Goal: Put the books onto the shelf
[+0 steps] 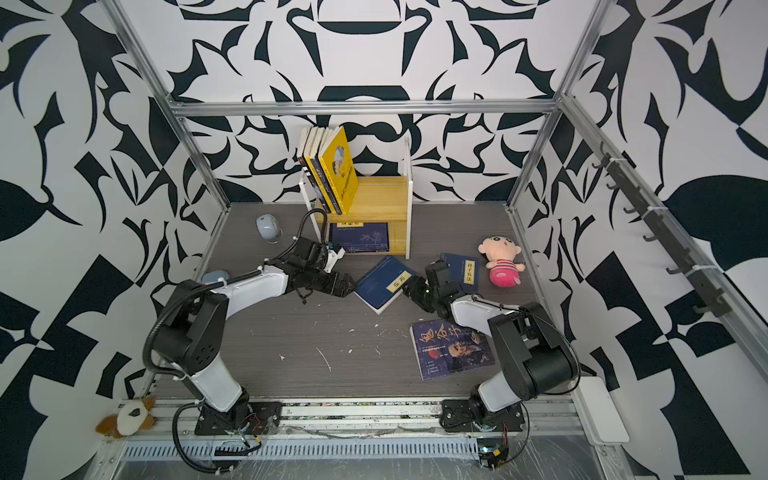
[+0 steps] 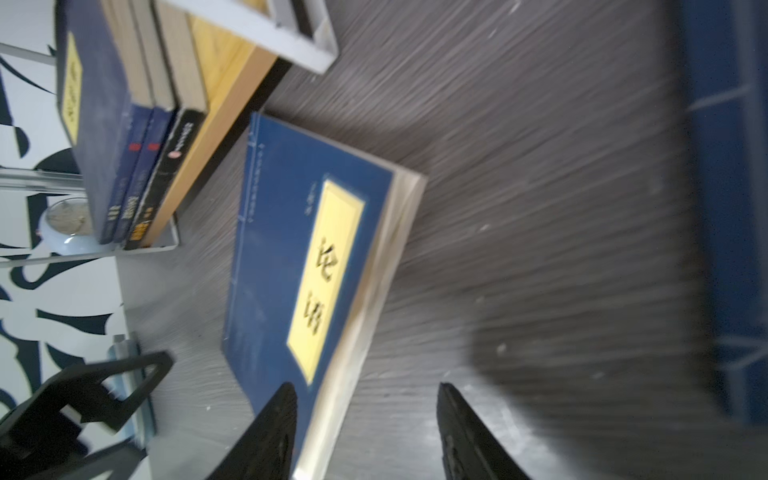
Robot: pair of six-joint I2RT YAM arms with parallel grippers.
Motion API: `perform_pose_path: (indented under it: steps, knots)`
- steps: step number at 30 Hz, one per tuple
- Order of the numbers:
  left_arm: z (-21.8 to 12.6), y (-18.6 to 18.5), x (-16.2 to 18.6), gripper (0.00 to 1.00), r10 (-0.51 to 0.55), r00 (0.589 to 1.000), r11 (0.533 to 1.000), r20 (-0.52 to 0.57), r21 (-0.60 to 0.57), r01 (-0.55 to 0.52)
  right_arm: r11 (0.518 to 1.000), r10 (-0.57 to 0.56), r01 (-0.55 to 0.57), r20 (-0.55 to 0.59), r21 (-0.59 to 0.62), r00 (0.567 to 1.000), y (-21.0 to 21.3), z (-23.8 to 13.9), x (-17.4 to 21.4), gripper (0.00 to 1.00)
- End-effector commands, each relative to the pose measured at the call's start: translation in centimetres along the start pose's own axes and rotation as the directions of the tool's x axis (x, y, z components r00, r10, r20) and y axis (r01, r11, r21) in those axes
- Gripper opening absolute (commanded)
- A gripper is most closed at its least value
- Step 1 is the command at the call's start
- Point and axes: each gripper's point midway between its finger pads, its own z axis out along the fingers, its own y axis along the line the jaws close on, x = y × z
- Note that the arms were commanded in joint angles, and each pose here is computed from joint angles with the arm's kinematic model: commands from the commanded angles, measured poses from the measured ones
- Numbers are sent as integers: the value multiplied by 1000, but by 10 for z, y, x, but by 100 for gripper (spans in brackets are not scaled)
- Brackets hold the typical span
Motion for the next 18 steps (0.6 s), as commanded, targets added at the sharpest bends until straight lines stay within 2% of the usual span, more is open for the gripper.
perform_pose_path:
  steps: [1, 7, 11, 17, 18]
  knots:
    - [18, -8, -18, 100, 38, 999, 999, 32, -21, -37, 999, 53, -53, 52, -11, 997, 7, 1, -3, 56]
    - [44, 0, -21, 100, 21, 1000, 999, -1, -35, -21, 998, 70, -70, 33, -9, 997, 9, 16, 10, 56]
    - [57, -7, -12, 97, -1, 999, 1000, -40, -3, 1, 995, 95, -95, 36, 6, 995, 2, 24, 13, 56]
    - [59, -36, 17, 86, -31, 992, 994, -122, 99, 43, 992, 120, -119, 14, -27, 993, 3, 36, 17, 55]
    - [56, -43, 19, 81, -42, 991, 990, -125, 128, 58, 991, 129, -129, 7, -40, 992, 4, 38, 18, 55]
